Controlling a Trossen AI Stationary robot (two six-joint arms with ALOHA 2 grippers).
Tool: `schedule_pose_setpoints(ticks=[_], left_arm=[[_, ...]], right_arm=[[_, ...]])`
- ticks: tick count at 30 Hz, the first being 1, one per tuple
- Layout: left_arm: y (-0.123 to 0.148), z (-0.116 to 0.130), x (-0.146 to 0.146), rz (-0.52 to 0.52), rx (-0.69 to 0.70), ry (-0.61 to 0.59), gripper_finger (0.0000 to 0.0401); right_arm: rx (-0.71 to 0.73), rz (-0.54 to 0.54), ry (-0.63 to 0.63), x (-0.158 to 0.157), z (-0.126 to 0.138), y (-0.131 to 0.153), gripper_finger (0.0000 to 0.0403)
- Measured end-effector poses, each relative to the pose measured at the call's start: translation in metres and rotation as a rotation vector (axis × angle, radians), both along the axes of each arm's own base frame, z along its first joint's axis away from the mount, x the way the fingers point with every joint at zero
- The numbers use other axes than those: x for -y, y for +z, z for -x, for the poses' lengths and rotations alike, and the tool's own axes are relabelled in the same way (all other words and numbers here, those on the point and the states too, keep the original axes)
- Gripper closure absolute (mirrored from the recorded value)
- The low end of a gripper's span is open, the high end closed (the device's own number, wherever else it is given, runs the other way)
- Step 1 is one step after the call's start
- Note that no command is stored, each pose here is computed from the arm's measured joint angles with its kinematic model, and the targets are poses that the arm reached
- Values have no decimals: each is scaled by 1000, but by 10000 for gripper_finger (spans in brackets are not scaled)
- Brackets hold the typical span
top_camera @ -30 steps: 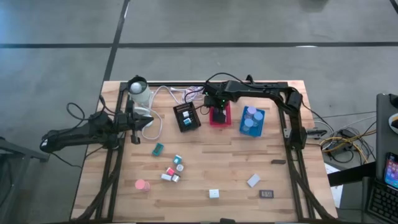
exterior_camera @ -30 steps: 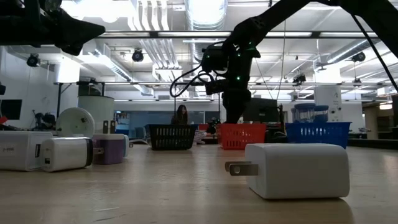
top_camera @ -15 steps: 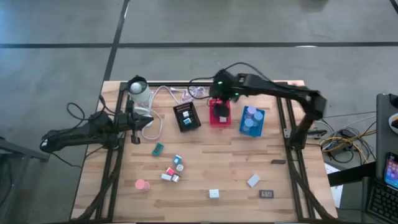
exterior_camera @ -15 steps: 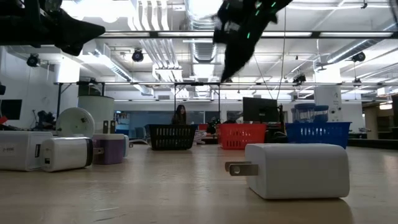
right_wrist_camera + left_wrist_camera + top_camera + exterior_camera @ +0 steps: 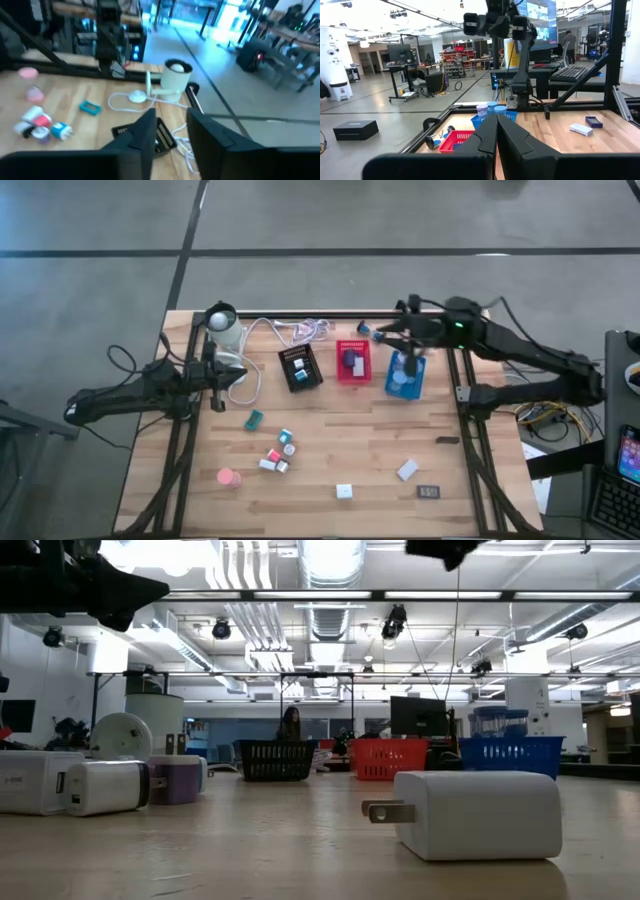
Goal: Pick & Place Office items
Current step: Put the blue charger adapter into the black bin
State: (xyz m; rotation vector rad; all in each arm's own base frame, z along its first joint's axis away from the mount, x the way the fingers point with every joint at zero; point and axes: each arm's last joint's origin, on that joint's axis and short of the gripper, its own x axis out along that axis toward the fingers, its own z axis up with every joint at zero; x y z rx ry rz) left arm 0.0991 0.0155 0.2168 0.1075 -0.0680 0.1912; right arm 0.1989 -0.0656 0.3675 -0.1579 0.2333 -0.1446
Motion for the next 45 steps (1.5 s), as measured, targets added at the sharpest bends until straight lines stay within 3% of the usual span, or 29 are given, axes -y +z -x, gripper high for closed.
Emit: schedule_pose_setpoints(ticks=[5, 10, 15, 22, 28, 45], left_arm=[[0, 0, 0, -1, 5, 0, 389], [1, 0, 0, -1, 6, 0, 389], [1, 0, 0, -1, 7, 0, 389], [1, 0, 0, -1, 7, 0, 389], [1, 0, 0, 2, 6, 0, 389], [1, 0, 0, 7, 7, 0, 389]], right_arm=[[149, 0, 138, -17, 35, -10, 366], [291, -37, 241, -26, 54, -27, 392], [281, -68, 236, -30, 64, -59, 394], [298, -112, 111, -32, 78, -97, 394], [358, -128, 132, -39, 94, -125, 394], [457, -47, 138, -45, 111, -167, 394]])
